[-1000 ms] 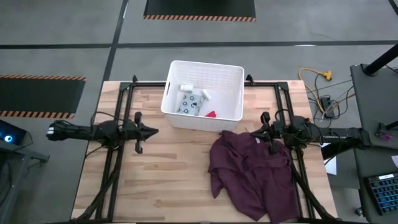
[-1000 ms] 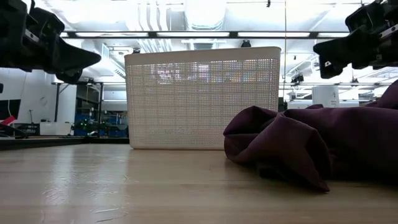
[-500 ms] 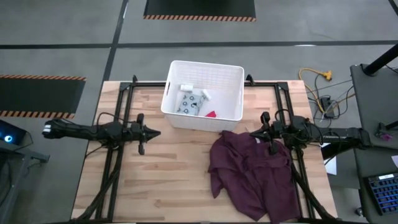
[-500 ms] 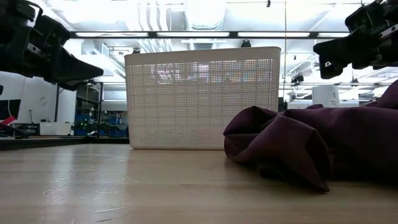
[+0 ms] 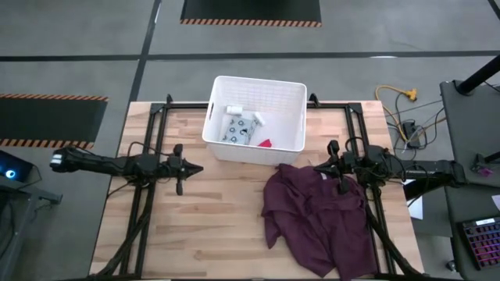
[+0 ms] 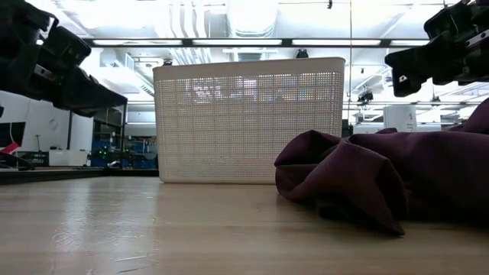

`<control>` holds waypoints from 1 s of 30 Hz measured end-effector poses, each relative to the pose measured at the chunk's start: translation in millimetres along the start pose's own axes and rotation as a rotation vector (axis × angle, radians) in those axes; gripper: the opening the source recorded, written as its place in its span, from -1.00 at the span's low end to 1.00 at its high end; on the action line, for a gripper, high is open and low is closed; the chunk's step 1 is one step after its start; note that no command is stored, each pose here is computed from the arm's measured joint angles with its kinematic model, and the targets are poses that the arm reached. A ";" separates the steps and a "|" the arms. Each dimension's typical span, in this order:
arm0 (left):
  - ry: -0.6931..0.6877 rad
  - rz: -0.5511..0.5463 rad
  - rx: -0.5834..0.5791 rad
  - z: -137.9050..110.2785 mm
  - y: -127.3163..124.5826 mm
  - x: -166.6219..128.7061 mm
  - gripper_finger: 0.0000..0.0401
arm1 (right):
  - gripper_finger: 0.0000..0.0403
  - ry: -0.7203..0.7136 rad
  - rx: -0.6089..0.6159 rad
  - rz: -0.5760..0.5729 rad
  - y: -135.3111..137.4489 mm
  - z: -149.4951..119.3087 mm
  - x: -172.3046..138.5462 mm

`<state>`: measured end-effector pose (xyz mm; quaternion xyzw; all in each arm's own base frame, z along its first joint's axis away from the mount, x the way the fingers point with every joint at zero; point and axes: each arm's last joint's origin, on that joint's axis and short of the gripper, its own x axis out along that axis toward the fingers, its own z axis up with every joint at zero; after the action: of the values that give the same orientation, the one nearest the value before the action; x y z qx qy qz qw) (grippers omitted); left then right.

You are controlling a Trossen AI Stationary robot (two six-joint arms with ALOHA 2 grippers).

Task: Pick & place medical supplies in basket/bin
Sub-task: Return to Home Position

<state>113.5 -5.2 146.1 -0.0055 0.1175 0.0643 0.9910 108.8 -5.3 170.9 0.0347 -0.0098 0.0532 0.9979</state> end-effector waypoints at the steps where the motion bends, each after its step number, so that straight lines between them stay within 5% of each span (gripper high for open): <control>1: 0.003 0.000 0.001 -0.3 0.0 0.2 -1.00 | -0.96 0.000 -0.003 0.000 0.0 0.0 0.0; 30: 0.019 0.001 0.004 -1.6 -0.2 1.2 -1.00 | -0.96 0.000 -0.002 0.000 0.0 0.0 0.0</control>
<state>114.3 -5.3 144.2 -0.0039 0.1272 0.0646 0.9898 108.8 -5.3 170.9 0.0339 -0.0101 0.0530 0.9980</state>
